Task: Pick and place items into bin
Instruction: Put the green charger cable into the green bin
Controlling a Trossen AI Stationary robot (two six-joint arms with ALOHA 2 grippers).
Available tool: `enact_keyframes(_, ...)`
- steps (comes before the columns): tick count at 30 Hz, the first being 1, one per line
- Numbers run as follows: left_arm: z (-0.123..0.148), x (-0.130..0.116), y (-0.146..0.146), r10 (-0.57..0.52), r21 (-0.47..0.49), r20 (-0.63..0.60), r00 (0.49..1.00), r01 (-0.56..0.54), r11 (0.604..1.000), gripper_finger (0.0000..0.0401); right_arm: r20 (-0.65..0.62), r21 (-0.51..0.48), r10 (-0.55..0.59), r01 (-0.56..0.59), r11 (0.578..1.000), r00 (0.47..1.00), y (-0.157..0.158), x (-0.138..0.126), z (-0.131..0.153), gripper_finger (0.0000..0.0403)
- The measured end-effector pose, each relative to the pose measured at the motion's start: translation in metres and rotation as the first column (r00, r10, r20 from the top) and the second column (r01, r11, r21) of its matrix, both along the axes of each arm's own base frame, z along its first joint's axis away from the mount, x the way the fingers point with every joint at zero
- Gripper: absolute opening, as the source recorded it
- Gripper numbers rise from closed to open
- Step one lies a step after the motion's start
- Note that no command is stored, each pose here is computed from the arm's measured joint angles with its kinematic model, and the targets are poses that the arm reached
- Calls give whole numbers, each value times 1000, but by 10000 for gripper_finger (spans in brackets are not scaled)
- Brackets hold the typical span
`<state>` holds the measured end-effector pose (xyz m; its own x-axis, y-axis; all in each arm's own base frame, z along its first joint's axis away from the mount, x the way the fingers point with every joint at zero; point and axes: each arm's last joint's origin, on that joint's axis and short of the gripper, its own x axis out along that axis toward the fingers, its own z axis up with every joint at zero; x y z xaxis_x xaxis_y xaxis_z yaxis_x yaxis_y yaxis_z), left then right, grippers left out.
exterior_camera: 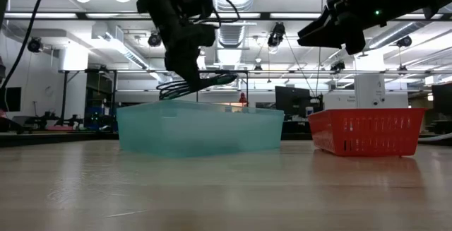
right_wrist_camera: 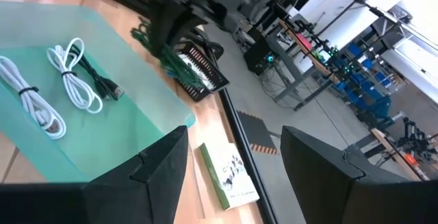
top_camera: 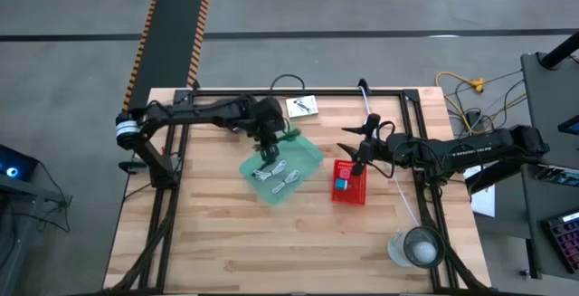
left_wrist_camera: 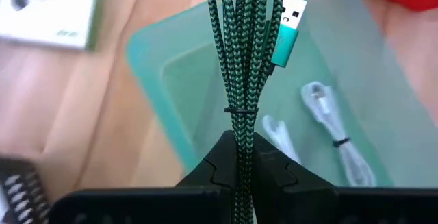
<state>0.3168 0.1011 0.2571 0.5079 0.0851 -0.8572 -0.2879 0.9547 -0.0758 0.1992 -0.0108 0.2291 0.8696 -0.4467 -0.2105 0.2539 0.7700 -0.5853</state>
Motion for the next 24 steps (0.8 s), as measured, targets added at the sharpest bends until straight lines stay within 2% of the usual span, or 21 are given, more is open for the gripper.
enact_keyframes(3,1,5,-9,-101,52,14,995,100,994,2,-1,0,0,0,1000,1000,0,0,0,219)
enact_keyframes(6,2,8,-17,-290,162,-10,957,288,944,2,-1,1,1,-1,1000,1000,0,0,0,219)
enact_keyframes(10,-4,11,-21,-528,323,-70,846,520,790,2,-6,4,0,0,1000,1000,0,0,-1,219)
enact_keyframes(14,-11,14,-20,-679,448,-125,724,652,612,2,-23,6,0,0,1000,1000,0,0,-3,219)
enact_keyframes(16,-16,19,-19,-721,498,-146,677,680,538,2,-33,7,0,1,1000,999,0,-1,-3,219)
enact_keyframes(20,-31,29,-17,-759,510,-193,622,724,464,5,-42,26,-4,6,1000,999,0,-1,-5,219)
enact_keyframes(24,-52,38,-14,-765,463,-225,603,757,461,6,-43,34,-6,8,999,999,0,-1,-6,219)
